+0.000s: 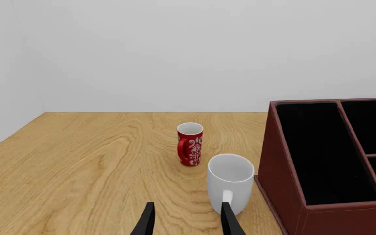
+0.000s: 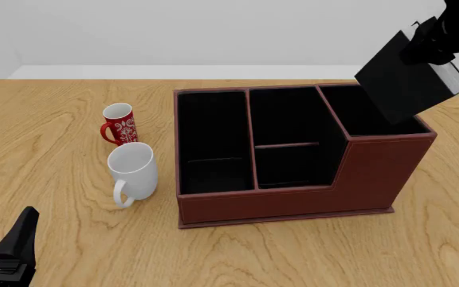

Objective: Pick up the book and place it in the right compartment of the caddy.

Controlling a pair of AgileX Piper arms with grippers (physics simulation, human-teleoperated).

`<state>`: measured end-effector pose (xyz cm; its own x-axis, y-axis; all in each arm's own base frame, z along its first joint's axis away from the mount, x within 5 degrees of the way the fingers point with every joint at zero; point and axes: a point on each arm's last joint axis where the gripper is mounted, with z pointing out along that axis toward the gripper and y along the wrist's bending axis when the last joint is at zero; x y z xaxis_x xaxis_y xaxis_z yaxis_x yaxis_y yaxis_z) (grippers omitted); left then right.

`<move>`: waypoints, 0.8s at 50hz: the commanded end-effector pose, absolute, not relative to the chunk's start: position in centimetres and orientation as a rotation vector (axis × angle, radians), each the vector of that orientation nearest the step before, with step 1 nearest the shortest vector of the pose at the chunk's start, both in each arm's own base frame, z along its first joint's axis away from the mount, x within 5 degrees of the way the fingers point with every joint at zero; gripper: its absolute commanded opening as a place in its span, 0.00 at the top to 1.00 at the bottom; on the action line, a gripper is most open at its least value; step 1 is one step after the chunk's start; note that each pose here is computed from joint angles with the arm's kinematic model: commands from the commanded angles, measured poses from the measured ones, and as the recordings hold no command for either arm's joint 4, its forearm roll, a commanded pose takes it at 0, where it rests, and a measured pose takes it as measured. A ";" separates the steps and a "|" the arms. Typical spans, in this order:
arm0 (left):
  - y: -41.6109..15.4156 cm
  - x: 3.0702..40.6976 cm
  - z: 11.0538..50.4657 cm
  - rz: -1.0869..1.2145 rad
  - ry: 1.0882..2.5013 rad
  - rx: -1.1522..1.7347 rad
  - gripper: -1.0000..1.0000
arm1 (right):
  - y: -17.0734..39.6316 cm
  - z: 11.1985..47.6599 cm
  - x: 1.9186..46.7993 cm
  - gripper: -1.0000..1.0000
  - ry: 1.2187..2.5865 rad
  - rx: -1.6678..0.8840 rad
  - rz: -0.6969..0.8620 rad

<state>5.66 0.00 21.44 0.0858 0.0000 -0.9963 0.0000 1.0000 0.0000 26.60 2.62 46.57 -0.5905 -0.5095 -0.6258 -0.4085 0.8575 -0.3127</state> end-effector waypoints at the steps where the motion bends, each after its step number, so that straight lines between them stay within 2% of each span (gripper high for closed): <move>1: 0.0 5.7 21.4 0.000 1.485 0.000 0.00 | 2.1 46.4 27.3 1.00 2.302 -0.614 -0.177; 40: 0.0 5.7 21.4 0.000 1.485 0.000 0.00 | 3.1 45.3 29.2 1.00 2.340 -0.607 -0.136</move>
